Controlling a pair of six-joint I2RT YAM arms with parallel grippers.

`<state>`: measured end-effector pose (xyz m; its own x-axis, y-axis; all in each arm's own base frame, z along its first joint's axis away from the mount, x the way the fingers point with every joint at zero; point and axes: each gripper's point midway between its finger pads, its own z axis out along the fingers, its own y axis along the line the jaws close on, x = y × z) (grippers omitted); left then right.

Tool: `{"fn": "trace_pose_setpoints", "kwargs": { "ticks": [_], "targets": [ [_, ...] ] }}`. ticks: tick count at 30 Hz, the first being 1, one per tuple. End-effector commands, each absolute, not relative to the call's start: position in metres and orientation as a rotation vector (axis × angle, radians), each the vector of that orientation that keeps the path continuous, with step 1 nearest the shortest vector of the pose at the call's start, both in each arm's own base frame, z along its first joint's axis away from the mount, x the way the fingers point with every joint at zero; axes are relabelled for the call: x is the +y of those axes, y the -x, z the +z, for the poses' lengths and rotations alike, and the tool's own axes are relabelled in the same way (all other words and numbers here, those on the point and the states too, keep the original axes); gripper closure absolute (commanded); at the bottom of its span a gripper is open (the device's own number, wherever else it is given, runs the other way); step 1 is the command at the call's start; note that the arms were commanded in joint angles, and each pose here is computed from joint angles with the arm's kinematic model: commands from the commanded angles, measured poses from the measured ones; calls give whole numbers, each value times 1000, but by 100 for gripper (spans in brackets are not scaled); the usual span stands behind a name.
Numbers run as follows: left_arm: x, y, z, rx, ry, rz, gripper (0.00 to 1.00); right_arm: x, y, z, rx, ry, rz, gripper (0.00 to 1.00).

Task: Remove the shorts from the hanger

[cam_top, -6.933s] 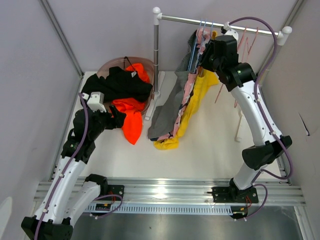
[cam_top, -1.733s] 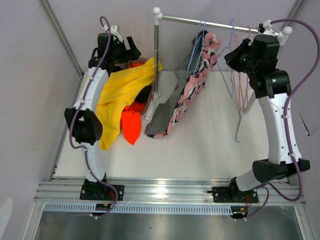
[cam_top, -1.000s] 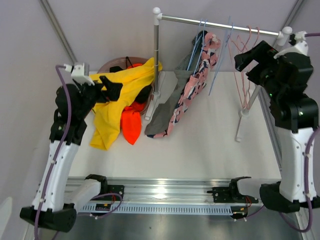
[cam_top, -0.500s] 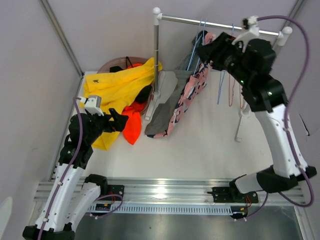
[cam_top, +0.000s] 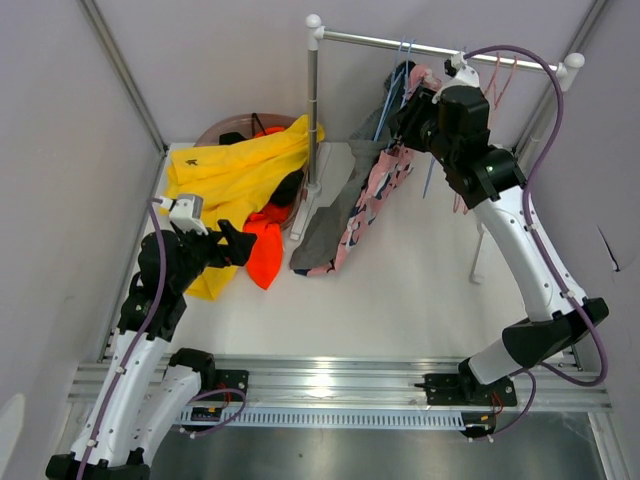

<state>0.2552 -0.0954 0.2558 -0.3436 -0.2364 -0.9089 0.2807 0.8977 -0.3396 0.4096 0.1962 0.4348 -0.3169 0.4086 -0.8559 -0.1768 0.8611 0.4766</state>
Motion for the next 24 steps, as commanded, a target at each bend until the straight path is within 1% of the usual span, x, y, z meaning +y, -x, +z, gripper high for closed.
{"fn": "trace_pose_setpoints", "kwargs": {
  "ticks": [1,6,13,19,22,24],
  "targets": [
    [-97,-257,262,1818,-54,-525,3,181,-411,445,1734,-209,517,55],
    [-98,-256,263,1814,-56,-529,4,180,-420,429,1755,-216,475,57],
    [-99,-256,262,1817,-63,-534,4,188,-441,437,1736,-200,460,57],
    [-99,-257,262,1820,-65,-530,3,196,-461,426,1759,-201,438,59],
    [-99,-257,261,1823,-67,-531,4,194,-469,416,1776,-226,411,62],
    [-99,-257,261,1822,-68,-532,4,192,-471,413,1775,-243,392,67]
  ]
}}
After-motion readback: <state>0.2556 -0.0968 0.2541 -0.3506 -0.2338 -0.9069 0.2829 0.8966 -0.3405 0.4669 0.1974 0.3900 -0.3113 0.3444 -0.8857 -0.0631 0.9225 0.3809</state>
